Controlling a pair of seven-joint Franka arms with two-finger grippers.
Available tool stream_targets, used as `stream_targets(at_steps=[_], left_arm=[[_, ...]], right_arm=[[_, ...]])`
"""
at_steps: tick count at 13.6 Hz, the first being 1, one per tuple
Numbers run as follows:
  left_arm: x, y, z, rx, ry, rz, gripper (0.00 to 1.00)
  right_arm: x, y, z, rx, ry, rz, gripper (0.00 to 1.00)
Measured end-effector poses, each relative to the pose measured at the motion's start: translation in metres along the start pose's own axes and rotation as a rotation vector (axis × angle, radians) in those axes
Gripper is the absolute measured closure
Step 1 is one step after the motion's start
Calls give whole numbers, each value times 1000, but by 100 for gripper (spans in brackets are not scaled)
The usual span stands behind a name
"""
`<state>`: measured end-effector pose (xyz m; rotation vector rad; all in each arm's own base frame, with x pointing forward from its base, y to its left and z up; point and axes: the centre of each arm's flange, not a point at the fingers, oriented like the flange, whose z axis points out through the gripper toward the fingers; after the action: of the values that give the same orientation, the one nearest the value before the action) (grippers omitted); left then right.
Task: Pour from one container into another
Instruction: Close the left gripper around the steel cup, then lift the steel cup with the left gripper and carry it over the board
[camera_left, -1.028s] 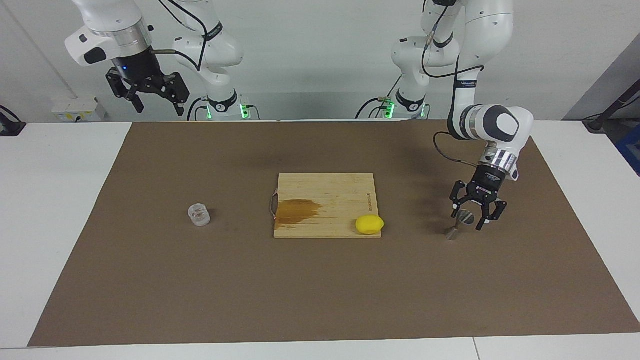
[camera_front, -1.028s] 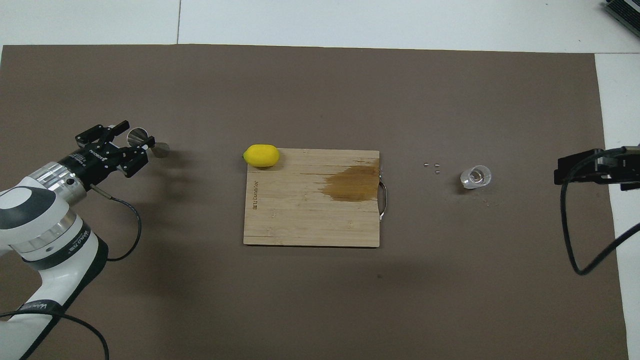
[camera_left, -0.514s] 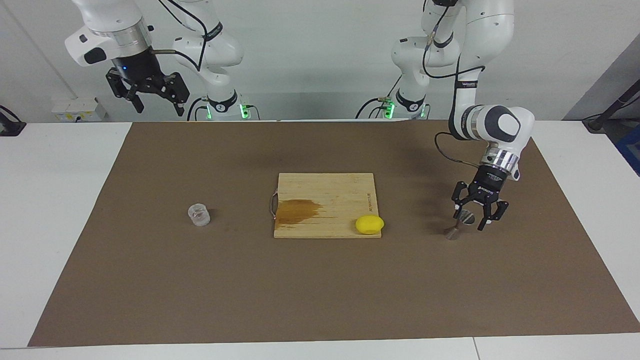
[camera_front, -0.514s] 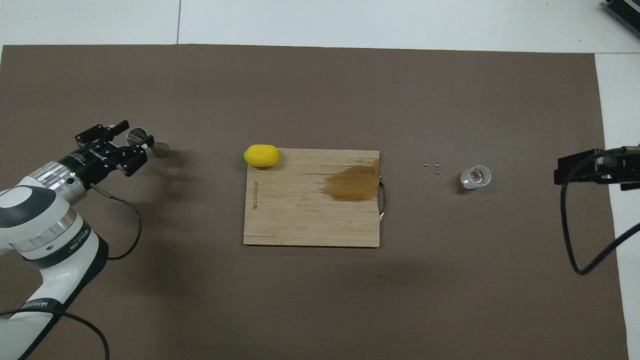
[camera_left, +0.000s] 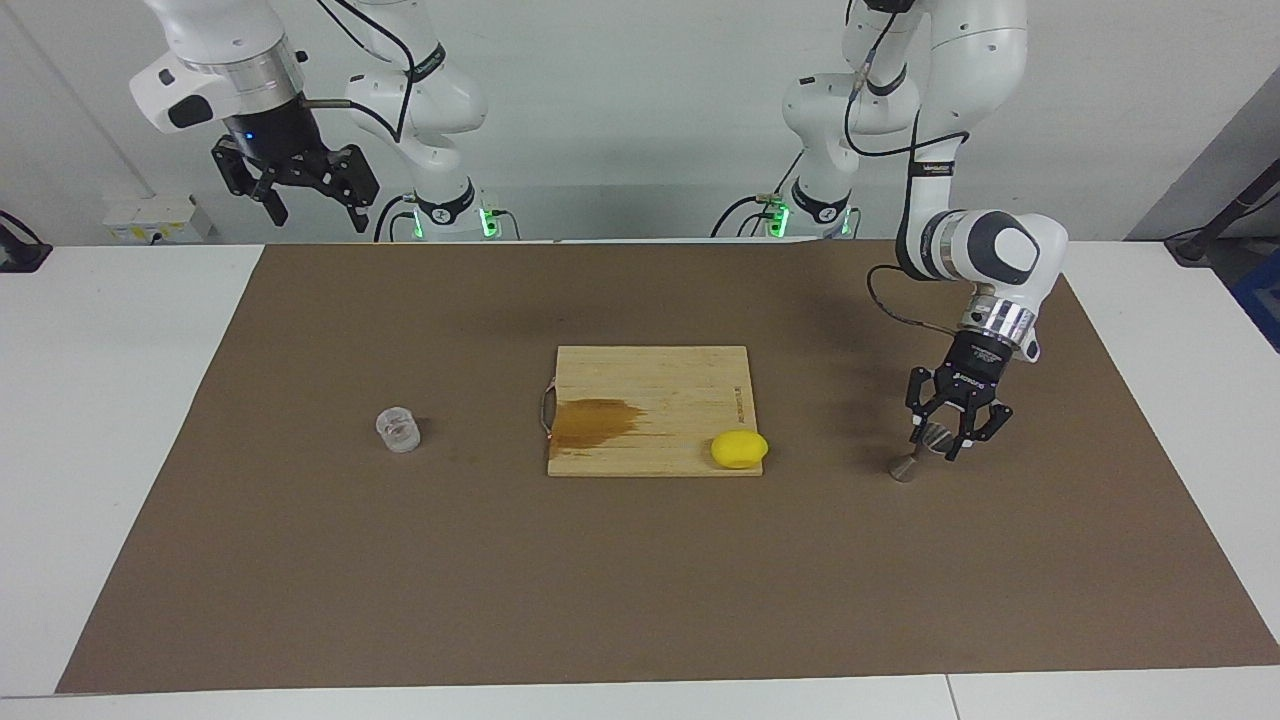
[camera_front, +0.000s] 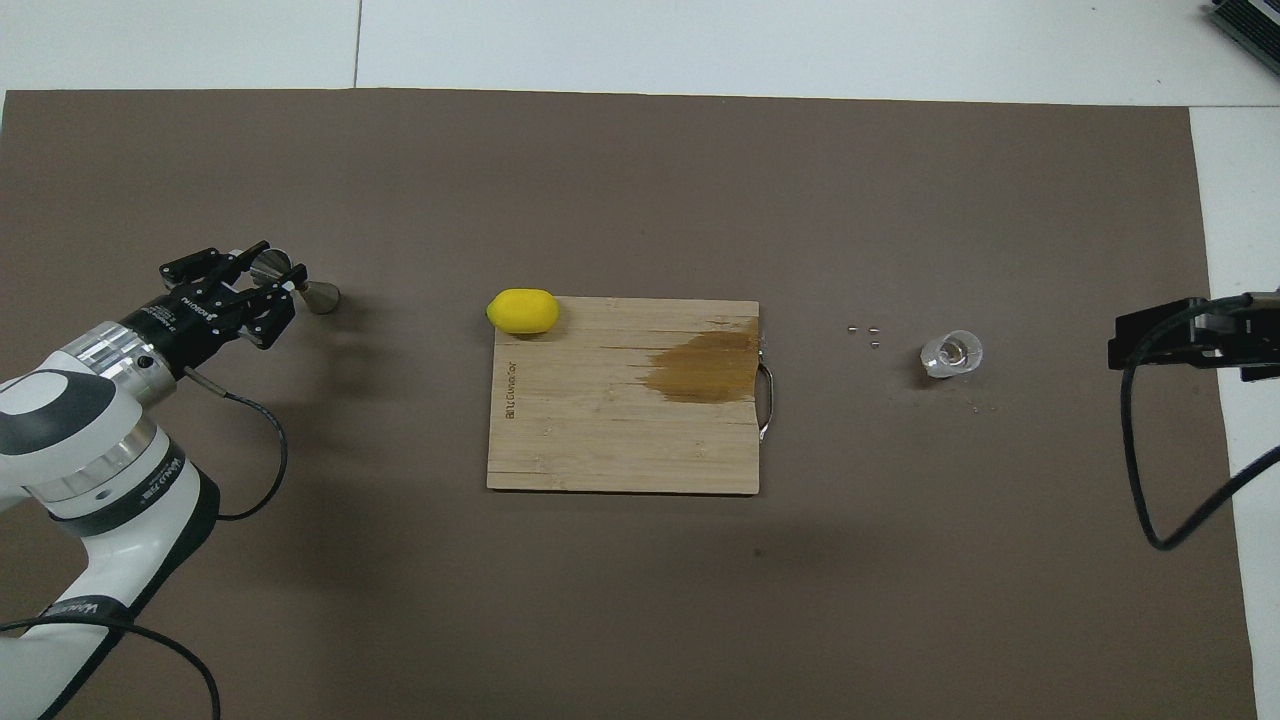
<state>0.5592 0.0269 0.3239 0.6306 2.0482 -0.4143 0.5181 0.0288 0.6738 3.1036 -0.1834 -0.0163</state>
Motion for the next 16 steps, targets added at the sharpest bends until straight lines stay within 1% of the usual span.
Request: stream_targets(at_steps=[2,4,6,8,12,14,15,16], left_arm=[[-12,-3,1,4,-16,20,49],[-38,-16,2,21,-50,59,49],[-70,-40,1,45,-85,119,49],[-97,-76,5,92,-113,175,49],[-132,-162,34,230,-145,266,49],[-140,-209,48,299,-139,270,49],[-143,-232,52,321,-131,283,49],[-146,-253,57,327,-122,303,49]], right_arm=[[0,0,0,0,0,0,0],[0,0,0,0,0,0,0],[0,0,0,0,0,0,0],[0,0,0,0,0,0,0],[0,0,0,0,0,0,0],[0,0,0,0,0,0,0],[0,0,0,0,0,0,0],[0,0,0,0,0,0,0]])
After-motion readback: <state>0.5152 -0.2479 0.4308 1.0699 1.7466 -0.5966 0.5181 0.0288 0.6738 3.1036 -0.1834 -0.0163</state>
